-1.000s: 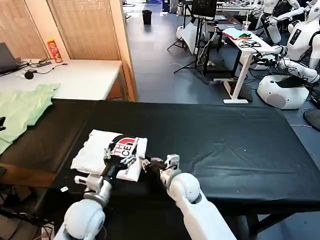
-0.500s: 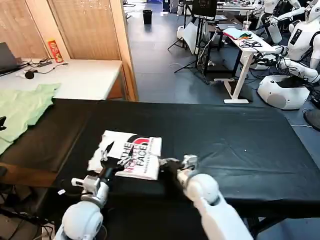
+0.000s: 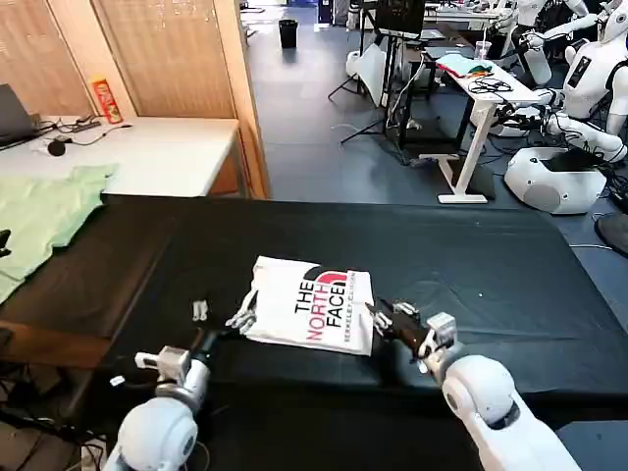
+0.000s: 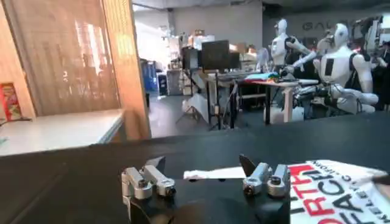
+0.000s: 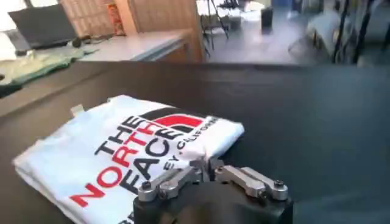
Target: Fold and organize the clothes.
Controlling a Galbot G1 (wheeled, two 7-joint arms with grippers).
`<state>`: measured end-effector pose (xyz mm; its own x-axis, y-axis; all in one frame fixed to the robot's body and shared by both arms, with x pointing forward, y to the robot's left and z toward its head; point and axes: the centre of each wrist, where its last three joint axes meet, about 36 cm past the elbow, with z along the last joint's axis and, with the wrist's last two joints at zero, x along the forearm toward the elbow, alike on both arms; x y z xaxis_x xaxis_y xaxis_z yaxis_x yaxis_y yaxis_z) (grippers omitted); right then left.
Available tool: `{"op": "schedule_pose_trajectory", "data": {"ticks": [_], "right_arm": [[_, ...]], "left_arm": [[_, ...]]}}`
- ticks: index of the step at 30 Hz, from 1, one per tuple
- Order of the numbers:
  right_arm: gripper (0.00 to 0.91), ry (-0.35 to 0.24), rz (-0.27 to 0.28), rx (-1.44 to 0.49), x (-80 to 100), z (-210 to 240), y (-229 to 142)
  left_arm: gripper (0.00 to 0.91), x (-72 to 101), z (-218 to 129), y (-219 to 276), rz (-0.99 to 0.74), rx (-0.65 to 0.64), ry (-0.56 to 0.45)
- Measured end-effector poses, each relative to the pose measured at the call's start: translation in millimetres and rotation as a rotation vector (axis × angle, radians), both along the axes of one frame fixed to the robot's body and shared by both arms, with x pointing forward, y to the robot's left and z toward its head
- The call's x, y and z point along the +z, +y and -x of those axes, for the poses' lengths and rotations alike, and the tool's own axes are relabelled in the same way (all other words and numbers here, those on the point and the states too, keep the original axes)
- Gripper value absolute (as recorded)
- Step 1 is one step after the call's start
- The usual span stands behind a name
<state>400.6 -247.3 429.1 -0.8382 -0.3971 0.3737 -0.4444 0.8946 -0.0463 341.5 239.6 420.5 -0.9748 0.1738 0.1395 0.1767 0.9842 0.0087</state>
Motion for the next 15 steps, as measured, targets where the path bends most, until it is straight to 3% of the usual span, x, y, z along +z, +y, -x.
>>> {"op": "schedule_pose_trajectory", "data": {"ticks": [5, 8, 15], "right_arm": [[0.878, -0.125, 0.052, -0.058, 1.0, 21.1, -0.2], [0.878, -0.201, 0.050, -0.104, -3.6, 38.6, -1.1], [0.878, -0.248, 0.060, -0.174, -25.8, 93.3, -3.3]], "left_arm": [[0.878, 4.4, 5.7, 0.9, 0.026, 0.022, 0.024], [0.878, 7.0, 12.6, 1.2, 0.017, 0.023, 0.032], [0.878, 13.1, 35.6, 10.5, -0.005, 0.029, 0.019]]}}
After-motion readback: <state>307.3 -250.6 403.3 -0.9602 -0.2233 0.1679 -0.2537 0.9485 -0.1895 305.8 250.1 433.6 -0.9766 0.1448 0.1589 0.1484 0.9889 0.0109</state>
